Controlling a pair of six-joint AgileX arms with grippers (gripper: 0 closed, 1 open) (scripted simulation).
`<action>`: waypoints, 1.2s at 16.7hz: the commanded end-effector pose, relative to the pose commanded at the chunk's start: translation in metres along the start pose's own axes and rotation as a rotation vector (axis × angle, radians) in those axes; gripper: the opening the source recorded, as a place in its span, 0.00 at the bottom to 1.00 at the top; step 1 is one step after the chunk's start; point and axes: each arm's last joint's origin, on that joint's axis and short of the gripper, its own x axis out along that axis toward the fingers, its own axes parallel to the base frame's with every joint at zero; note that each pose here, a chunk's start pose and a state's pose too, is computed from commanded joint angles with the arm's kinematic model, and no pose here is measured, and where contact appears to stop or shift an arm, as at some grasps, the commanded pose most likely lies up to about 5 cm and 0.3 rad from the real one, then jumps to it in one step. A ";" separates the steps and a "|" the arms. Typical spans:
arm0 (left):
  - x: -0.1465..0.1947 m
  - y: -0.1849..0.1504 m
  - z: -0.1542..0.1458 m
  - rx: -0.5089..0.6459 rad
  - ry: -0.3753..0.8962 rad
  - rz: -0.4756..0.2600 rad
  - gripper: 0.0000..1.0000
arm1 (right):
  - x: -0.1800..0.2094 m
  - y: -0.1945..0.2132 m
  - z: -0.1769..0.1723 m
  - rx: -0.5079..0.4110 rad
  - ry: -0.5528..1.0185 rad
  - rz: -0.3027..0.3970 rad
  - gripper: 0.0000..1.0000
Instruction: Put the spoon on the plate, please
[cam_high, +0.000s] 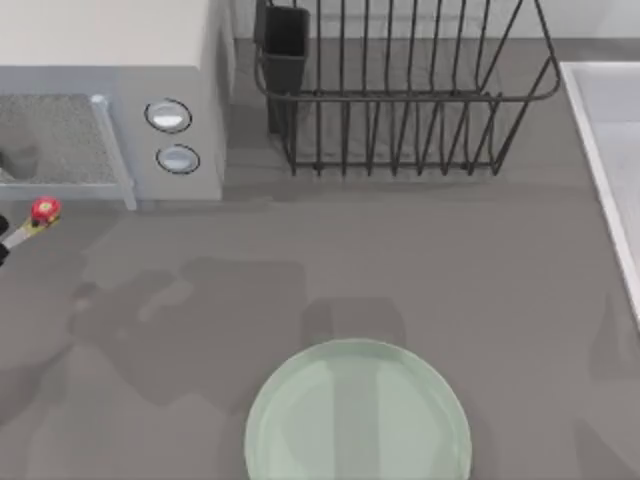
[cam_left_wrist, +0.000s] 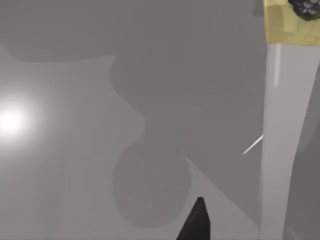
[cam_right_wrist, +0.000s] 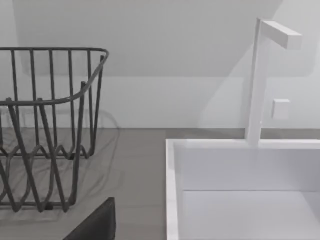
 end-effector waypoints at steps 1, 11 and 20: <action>0.000 0.000 0.000 0.000 0.000 0.000 0.00 | 0.000 0.000 0.000 0.000 0.000 0.000 1.00; 0.016 -0.084 0.051 0.232 0.102 -0.132 0.00 | 0.000 0.000 0.000 0.000 0.000 0.000 1.00; 0.035 -0.285 0.102 0.774 0.037 -0.107 0.00 | 0.000 0.000 0.000 0.000 0.000 0.000 1.00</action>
